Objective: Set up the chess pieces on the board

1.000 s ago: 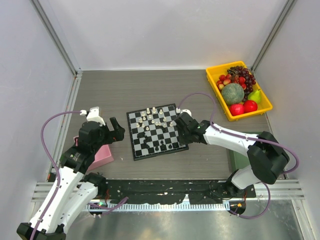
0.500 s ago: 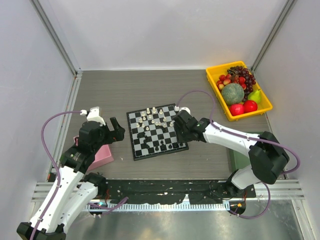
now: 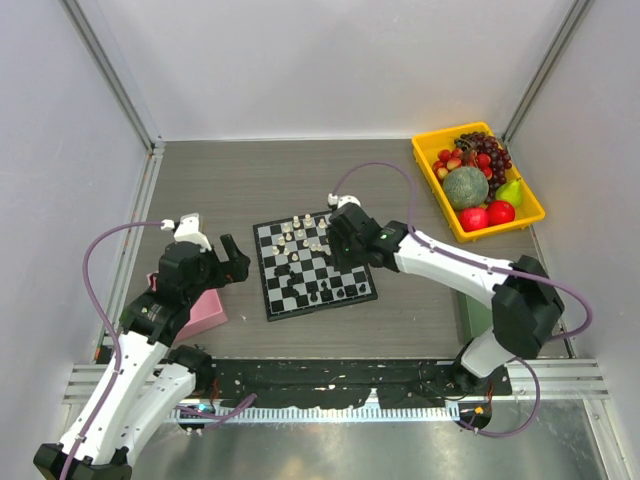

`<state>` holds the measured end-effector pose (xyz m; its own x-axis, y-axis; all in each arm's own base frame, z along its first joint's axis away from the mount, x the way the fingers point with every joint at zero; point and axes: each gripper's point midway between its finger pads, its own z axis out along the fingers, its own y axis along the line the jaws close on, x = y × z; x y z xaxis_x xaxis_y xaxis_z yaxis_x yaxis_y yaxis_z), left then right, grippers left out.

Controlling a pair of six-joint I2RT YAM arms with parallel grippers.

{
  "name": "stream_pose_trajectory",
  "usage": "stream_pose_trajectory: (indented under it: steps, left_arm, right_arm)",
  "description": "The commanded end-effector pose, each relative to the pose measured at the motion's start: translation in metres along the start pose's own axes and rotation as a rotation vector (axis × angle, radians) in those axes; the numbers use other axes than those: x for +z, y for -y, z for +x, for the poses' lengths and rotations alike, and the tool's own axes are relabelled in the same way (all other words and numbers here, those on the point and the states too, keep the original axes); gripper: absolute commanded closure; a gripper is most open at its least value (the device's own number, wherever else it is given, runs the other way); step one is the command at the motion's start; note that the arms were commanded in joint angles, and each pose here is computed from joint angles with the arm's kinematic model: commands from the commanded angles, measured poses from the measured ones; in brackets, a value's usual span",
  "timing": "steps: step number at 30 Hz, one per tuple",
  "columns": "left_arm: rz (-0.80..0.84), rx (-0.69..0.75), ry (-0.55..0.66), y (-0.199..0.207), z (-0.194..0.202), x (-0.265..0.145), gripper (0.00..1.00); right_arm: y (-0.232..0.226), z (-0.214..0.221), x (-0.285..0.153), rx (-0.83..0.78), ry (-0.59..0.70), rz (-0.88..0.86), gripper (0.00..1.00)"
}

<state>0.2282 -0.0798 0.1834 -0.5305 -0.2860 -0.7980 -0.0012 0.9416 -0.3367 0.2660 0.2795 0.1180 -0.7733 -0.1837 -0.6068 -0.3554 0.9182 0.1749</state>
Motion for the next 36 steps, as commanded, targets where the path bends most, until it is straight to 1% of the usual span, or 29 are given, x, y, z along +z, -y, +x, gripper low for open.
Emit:
stream_pose_trajectory:
  steps: [1,5,12,17,21,30,36]
  left_arm:
    - [0.01,0.011,0.055,0.004,-0.017,-0.005,0.01]
    - [0.008,0.013,0.054,0.003,-0.016,-0.005,0.0]
    - [0.004,0.015,0.056,0.002,-0.016,-0.006,0.01]
    - [-0.008,0.021,0.053,-0.001,-0.014,-0.007,0.0]
    - [-0.021,0.025,0.063,-0.004,-0.015,-0.01,0.01]
    - [-0.023,0.024,0.059,-0.004,-0.014,-0.009,0.0]
    - [-0.023,0.025,0.057,-0.005,-0.013,-0.009,0.0]
  right_arm:
    - [-0.026,-0.001,0.01,-0.059,-0.02,-0.045,0.59]
    - [-0.03,-0.004,0.023,-0.057,-0.02,-0.024,0.59]
    - [-0.03,-0.026,0.041,-0.04,0.015,0.032,0.59]
    - [-0.026,-0.033,0.054,-0.024,0.007,0.047,0.62]
    - [-0.022,-0.031,0.061,-0.011,-0.01,0.05,0.64]
    - [-0.013,-0.025,0.074,-0.013,-0.041,0.067,0.65]
    - [-0.01,-0.029,0.08,-0.018,-0.042,0.069,0.69]
